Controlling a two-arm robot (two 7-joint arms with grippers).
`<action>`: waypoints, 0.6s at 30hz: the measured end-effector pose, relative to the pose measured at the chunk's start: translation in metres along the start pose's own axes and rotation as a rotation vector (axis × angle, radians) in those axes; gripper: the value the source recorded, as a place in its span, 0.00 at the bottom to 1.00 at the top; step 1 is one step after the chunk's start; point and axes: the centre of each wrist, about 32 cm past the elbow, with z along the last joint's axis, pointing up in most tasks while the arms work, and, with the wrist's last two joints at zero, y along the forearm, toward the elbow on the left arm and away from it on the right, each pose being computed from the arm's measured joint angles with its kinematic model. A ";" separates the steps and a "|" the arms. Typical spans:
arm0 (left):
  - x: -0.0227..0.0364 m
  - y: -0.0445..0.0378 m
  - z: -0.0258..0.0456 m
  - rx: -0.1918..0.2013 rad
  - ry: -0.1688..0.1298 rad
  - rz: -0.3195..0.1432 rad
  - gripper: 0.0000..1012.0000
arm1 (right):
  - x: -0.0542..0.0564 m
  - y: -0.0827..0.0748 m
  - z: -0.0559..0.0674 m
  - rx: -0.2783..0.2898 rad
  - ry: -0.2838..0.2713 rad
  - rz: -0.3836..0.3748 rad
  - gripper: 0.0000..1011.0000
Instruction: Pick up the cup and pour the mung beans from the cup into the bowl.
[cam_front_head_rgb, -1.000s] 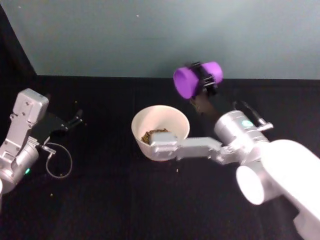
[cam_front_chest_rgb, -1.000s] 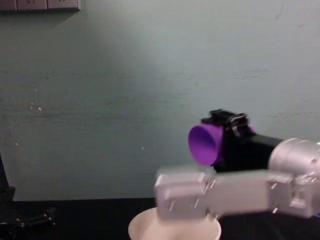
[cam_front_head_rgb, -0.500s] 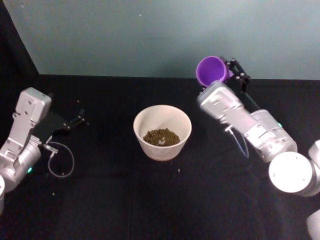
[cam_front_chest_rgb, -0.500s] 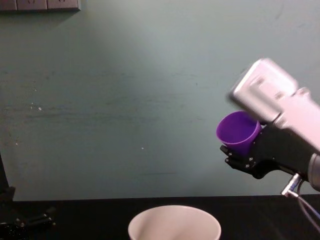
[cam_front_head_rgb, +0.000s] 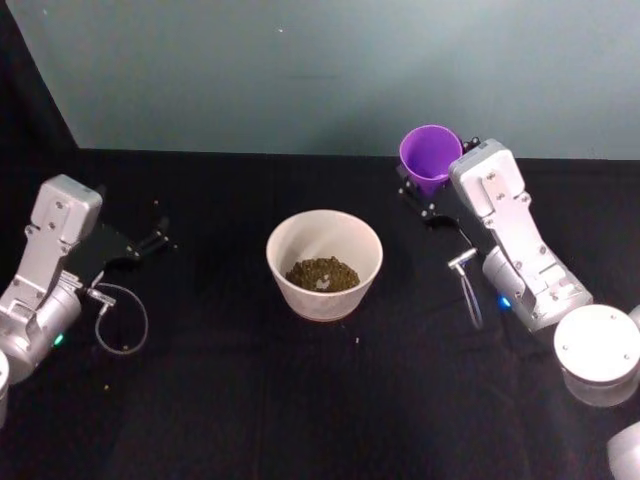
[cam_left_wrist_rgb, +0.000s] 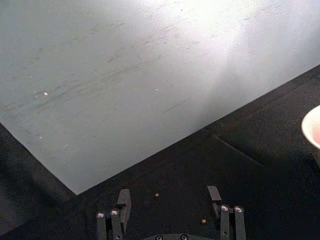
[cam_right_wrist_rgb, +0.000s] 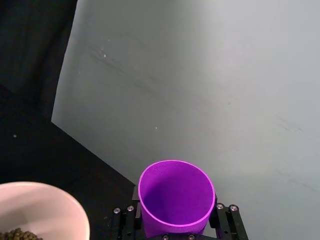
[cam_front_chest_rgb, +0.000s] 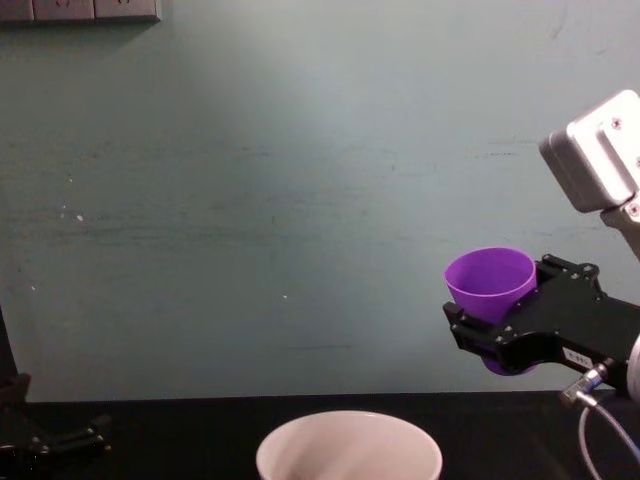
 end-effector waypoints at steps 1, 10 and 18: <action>0.0000 0.0000 0.0000 0.000 0.000 0.000 0.99 | 0.000 0.000 0.000 -0.003 -0.002 0.000 0.73; 0.0000 0.0000 0.0000 0.000 0.000 0.000 0.99 | 0.000 0.000 0.001 -0.002 -0.005 0.001 0.73; 0.0000 0.0000 0.0000 0.000 0.000 0.000 0.99 | 0.000 0.000 0.001 -0.001 -0.006 0.001 0.73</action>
